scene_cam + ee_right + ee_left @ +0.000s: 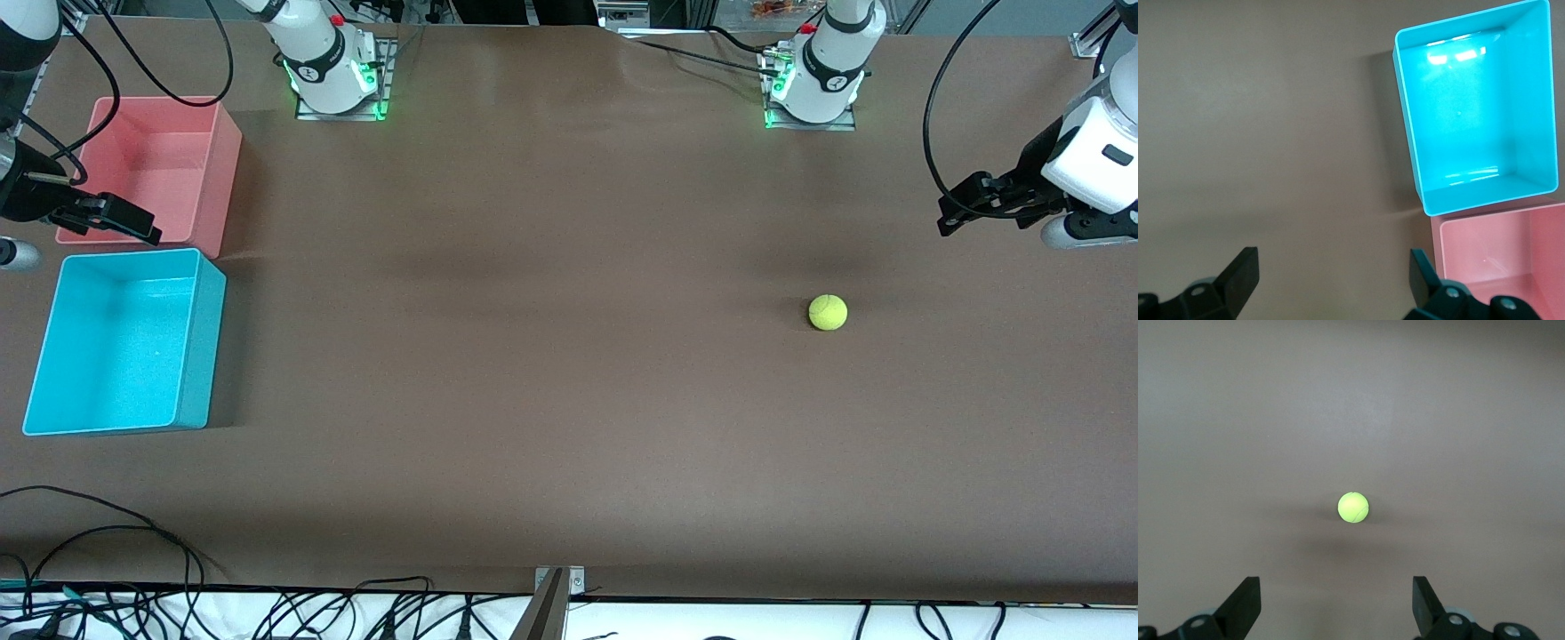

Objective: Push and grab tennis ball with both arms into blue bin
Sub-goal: 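Move the left gripper down toward the tennis ball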

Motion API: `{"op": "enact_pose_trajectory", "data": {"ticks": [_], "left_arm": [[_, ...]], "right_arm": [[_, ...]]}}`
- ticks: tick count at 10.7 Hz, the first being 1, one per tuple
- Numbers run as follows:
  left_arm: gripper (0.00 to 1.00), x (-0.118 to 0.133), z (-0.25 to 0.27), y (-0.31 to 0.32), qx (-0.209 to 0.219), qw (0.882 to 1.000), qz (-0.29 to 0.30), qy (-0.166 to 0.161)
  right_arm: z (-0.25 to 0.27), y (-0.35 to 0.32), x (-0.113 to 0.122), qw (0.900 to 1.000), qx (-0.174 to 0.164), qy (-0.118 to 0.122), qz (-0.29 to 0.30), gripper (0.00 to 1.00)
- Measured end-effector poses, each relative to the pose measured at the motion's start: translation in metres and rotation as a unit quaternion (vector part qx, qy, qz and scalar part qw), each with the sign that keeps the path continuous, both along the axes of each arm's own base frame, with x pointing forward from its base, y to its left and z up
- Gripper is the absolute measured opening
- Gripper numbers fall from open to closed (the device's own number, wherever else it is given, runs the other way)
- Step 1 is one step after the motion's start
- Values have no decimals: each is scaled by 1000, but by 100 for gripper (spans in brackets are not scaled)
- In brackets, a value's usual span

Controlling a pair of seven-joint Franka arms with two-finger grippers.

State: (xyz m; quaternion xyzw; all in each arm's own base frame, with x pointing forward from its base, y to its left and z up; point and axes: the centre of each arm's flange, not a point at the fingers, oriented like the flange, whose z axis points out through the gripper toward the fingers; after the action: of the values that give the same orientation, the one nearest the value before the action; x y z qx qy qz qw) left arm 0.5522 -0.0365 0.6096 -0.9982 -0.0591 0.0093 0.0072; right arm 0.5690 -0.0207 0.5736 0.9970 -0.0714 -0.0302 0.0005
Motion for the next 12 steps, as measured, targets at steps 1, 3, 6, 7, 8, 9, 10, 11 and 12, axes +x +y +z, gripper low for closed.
{"op": "enact_pose_trajectory", "data": {"ticks": [1,3,6,7,8,9,10,11,12], "left_arm": [[100,0,0,0,0,1000,0,0],[100,-1,1,-8,0,1000,-7,-1],[100,-4,-10,-42,1,999,-38,10],[100,-5,-16,-52,1,999,-47,14],[100,-5,-19,-55,1,999,-49,15],[100,-4,-20,-53,1,999,-47,15],[100,-3,-21,-49,1,999,-44,16],[100,-2,-24,-45,1,999,-40,19],[100,0,-29,-42,2,999,-38,22]], "right_arm": [[0,0,0,1000,0,0,0,100],[0,-1,0,1000,0,0,0,100],[0,-2,0,1000,0,0,-2,100],[0,-2,0,1000,0,0,-2,100],[0,-2,0,1000,0,0,-2,100],[0,-2,0,1000,0,0,-2,100],[0,-2,0,1000,0,0,-2,100],[0,-2,0,1000,0,0,-2,100],[0,-2,0,1000,0,0,-2,100]]}}
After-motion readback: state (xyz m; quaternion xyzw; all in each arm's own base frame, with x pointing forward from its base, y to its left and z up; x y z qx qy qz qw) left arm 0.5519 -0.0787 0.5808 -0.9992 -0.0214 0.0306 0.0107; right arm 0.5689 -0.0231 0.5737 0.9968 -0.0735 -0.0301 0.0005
